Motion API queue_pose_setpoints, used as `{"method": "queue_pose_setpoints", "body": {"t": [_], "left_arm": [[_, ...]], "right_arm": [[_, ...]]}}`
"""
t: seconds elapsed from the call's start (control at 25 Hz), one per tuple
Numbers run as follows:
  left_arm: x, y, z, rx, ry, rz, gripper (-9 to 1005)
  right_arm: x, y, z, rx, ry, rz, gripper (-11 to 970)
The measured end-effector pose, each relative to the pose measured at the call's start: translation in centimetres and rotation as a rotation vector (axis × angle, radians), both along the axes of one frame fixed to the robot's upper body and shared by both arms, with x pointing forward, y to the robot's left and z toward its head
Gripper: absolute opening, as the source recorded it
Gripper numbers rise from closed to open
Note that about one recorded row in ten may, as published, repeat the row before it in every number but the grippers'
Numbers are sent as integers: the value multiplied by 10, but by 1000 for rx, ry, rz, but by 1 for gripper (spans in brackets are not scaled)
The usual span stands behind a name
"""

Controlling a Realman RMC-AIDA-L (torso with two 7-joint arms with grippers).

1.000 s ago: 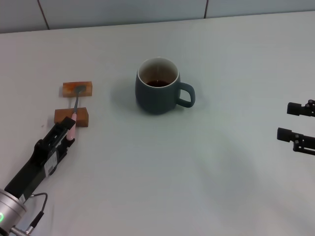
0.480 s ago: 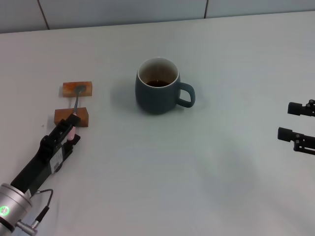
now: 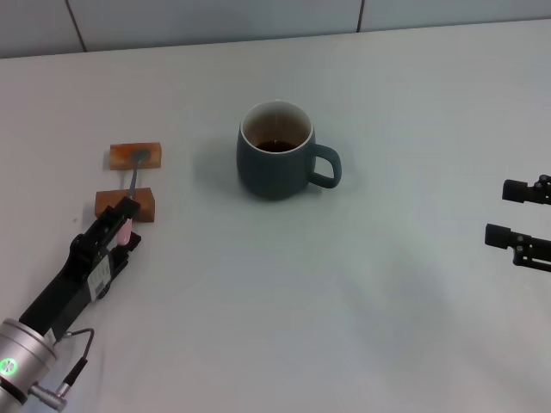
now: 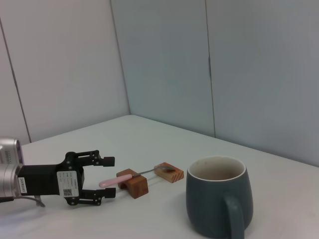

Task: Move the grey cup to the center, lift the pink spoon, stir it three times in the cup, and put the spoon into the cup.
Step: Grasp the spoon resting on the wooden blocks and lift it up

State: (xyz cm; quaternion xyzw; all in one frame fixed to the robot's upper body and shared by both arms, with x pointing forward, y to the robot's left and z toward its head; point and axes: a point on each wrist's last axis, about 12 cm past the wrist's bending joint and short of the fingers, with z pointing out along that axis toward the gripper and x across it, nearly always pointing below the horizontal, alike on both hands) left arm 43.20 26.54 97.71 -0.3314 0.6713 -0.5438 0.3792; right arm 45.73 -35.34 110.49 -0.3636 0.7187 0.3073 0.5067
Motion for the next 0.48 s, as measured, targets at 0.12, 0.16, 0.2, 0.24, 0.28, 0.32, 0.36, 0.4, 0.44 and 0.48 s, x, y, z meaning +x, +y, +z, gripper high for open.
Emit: {"method": "queue_pose_setpoints", "body": {"t": [0.12,0.16,0.2,0.24,0.28,0.32,0.36,0.4,0.44,0.48], "left_arm": [[0,0,0,-1,2,2,783],[1,0,0,-1,5,3,768],[1,0,-1,-2,8,3,753],[1,0,-1,-3,13,4,739],[1,0,-1,-4,17,5,724],[1,0,-2,-4,20,5,709],[1,0,-2,-4,23,6,686],[1,0,-2,-5,24,7,664],[1,0,-2,-5,24,7,641],[1,0,-2,-5,24,7,618]], "right_arm": [[0,0,0,0,0,0,680],[0,0,0,0,0,1,680],[0,0,0,0,0,2,680],[0,0,0,1,0,2,680],[0,0,0,1,0,3,680],[0,0,0,2,0,4,680],[0,0,0,2,0,4,680],[0,0,0,2,0,4,680],[0,0,0,2,0,4,680],[0,1,0,2,0,4,680]]}}
